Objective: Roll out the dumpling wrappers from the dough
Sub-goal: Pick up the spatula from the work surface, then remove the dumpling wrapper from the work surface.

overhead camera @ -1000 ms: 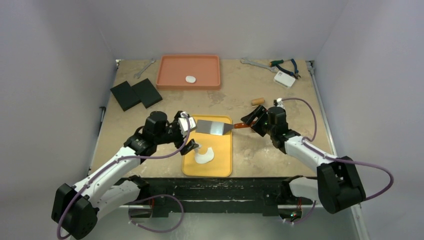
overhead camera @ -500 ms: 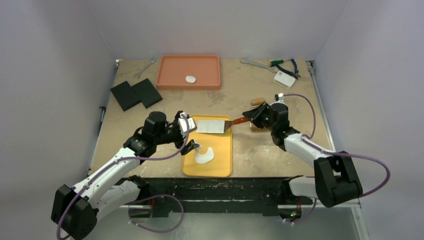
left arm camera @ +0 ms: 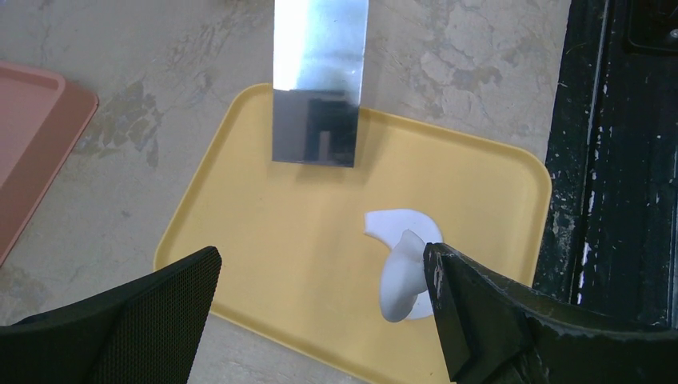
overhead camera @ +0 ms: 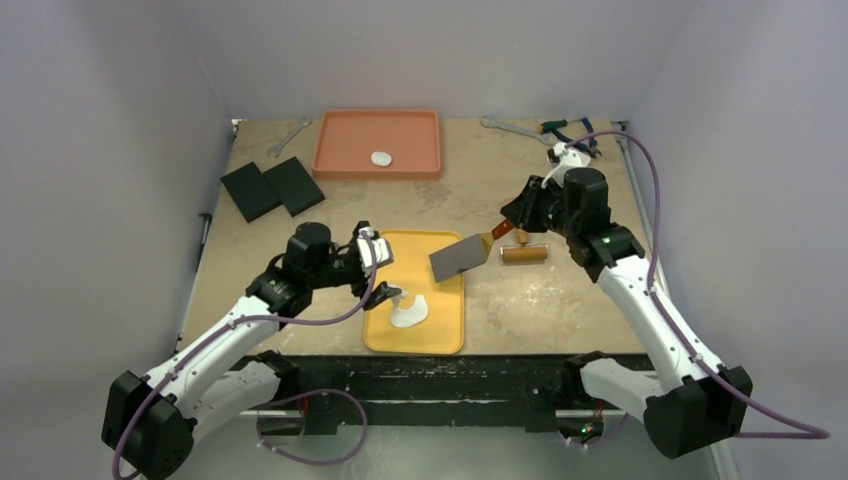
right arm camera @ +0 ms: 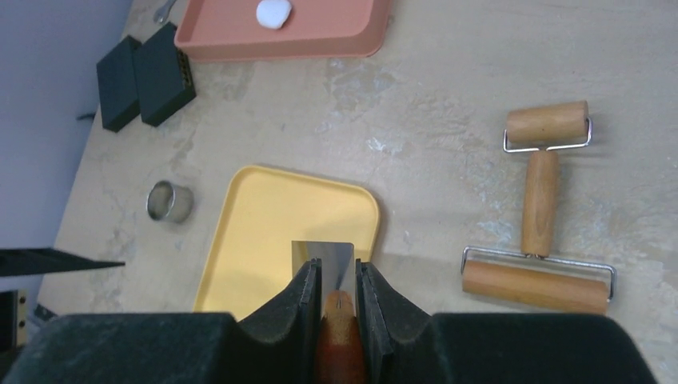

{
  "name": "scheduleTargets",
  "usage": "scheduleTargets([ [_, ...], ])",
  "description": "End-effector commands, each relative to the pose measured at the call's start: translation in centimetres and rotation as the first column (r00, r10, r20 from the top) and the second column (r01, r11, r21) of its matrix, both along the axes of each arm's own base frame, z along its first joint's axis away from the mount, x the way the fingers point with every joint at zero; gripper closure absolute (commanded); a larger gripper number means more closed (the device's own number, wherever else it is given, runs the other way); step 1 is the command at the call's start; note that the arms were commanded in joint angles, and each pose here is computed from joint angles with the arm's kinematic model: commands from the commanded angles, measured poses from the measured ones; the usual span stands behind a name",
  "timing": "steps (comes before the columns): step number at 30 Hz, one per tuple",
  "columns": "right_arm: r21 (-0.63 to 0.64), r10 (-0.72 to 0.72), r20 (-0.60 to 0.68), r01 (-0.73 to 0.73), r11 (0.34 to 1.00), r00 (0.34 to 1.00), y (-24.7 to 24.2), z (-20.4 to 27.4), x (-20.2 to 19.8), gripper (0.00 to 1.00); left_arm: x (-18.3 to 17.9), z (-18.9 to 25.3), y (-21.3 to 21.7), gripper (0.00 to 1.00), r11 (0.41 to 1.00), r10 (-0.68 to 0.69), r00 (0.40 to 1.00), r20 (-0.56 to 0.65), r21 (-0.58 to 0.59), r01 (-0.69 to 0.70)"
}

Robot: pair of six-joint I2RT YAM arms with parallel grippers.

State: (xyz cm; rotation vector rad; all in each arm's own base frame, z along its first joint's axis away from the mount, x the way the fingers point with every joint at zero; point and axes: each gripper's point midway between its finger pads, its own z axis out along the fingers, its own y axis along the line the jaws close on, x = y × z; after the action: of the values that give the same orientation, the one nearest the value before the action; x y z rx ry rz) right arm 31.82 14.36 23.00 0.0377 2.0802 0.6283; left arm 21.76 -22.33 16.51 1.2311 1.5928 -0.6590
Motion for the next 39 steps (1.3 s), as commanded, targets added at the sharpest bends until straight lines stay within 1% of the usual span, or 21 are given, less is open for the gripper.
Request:
scheduleTargets([
  [1, -0.041, 0.085, -0.033, -0.086, 0.995, 0.996, 0.1, 3.0, -2.2, 1.00, 0.4, 2.1, -0.8, 0.01, 0.998, -0.008, 0.999, 0.032, -0.066, 0.011],
  [4, -0.007, 0.080, -0.035, -0.080, 0.997, 0.996, 0.2, 5.1, -2.9, 1.00, 0.6, 1.9, -0.6, 0.01, 0.998, 0.015, 1.000, 0.024, -0.063, -0.013],
  [9, 0.144, 0.144, -0.015, -0.140, 0.980, 0.989, 2.3, 8.1, -4.1, 1.00, 0.4, 2.3, -0.7, 0.01, 0.997, 0.006, 1.000, 0.029, -0.076, -0.004],
  [12, 0.243, 0.182, 0.000, -0.176, 0.954, 0.983, 3.6, 8.9, -4.5, 1.00, 0.3, 2.6, -0.7, 0.01, 0.996, 0.004, 0.999, 0.036, -0.084, -0.001],
  [14, 0.265, 0.186, -0.005, -0.178, 0.948, 0.983, 3.8, 8.6, -4.6, 1.00, 0.1, 2.7, -0.8, 0.01, 0.996, -0.004, 0.999, 0.036, -0.086, 0.007],
  [18, 0.293, 0.203, 0.013, -0.198, 0.935, 0.979, 4.2, 9.1, -4.8, 1.00, -0.1, 2.3, -0.6, 0.01, 0.997, -0.010, 0.999, 0.030, -0.073, 0.013],
  [24, 0.331, 0.242, 0.019, -0.235, 0.914, 0.970, 5.0, 9.2, -5.1, 1.00, 0.0, 2.5, -0.9, 0.01, 0.996, -0.019, 0.999, 0.035, -0.085, 0.022],
  [29, 0.320, 0.253, 0.024, -0.247, 0.915, 0.967, 4.9, 9.4, -5.5, 1.00, 0.2, 2.2, -0.7, 0.01, 0.997, -0.007, 0.999, 0.039, -0.072, 0.010],
  [32, 0.280, 0.225, 0.008, -0.219, 0.935, 0.974, 4.3, 8.6, -5.1, 1.00, 0.6, 2.5, -0.9, 0.01, 0.996, 0.003, 0.999, 0.047, -0.086, 0.001],
  [36, 0.292, 0.232, -0.054, -0.207, 0.934, 0.971, 4.5, 6.0, -5.3, 1.00, 2.0, 3.7, -1.1, 0.01, 0.993, 0.045, 0.994, 0.103, -0.117, -0.032],
  [39, 0.287, 0.207, -0.075, -0.178, 0.941, 0.975, 4.2, 4.4, -5.3, 1.00, 2.3, 4.4, -1.4, 0.01, 0.988, 0.056, 0.993, 0.100, -0.151, -0.040],
])
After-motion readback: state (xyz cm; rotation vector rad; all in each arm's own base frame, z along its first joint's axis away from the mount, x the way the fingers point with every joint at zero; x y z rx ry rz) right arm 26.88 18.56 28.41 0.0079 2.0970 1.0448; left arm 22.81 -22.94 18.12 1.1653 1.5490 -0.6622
